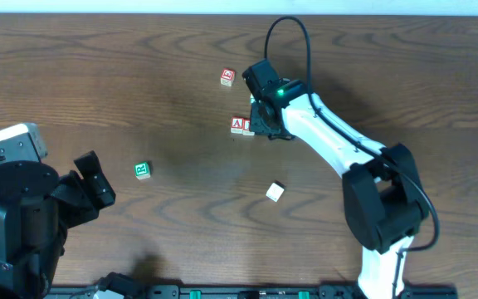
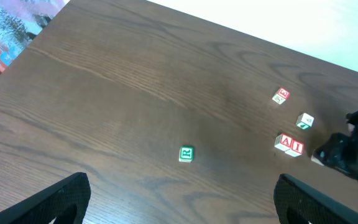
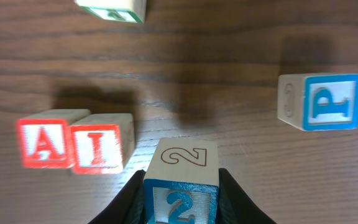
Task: Spell out Ai2
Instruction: 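Lower the 2 block beside the I block and open the right gripper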
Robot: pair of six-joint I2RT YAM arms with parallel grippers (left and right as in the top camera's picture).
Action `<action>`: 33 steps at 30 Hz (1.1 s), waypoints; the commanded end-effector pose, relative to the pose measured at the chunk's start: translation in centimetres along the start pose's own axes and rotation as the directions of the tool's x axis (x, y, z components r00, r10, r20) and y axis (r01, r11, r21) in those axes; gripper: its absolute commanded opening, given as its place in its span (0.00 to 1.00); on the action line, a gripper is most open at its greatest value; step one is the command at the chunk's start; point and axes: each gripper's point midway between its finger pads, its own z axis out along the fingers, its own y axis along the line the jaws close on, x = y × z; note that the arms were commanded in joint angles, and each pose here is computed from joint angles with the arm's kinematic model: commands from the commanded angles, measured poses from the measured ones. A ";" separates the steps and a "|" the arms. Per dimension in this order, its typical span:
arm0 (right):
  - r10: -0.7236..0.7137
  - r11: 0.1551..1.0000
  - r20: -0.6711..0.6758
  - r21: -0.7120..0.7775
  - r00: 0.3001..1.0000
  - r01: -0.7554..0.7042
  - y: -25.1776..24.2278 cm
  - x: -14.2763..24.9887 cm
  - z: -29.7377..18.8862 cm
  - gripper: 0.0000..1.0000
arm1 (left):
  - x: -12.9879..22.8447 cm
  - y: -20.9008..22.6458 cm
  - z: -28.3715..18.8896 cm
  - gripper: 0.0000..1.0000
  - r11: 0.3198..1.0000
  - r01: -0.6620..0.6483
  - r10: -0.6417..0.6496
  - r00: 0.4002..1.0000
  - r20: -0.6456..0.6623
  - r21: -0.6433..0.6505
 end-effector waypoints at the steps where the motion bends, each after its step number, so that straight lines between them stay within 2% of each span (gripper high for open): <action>1: 0.019 0.999 -0.020 0.041 1.000 -0.018 -1.0 0.4 1.7 0.14 | -0.2 -0.1 -0.1 0.95 1.000 0.008 -0.008 1.000 0.004 0.005; 16: 0.022 1.000 -0.022 0.000 1.000 -0.022 0.0 0.2 2.5 0.16 | -0.2 -0.1 -0.1 0.95 1.000 0.008 -0.008 1.000 0.005 0.004; 25: 0.023 1.000 -0.022 0.000 0.999 -0.023 0.0 0.2 2.5 0.28 | -0.2 -0.1 -0.1 0.95 1.000 0.008 -0.008 1.000 0.005 0.004; 33: 0.024 1.000 -0.016 -0.005 1.000 -0.024 0.1 0.1 2.5 0.35 | -0.2 -0.1 -0.1 0.95 1.000 0.008 -0.008 1.000 0.005 0.004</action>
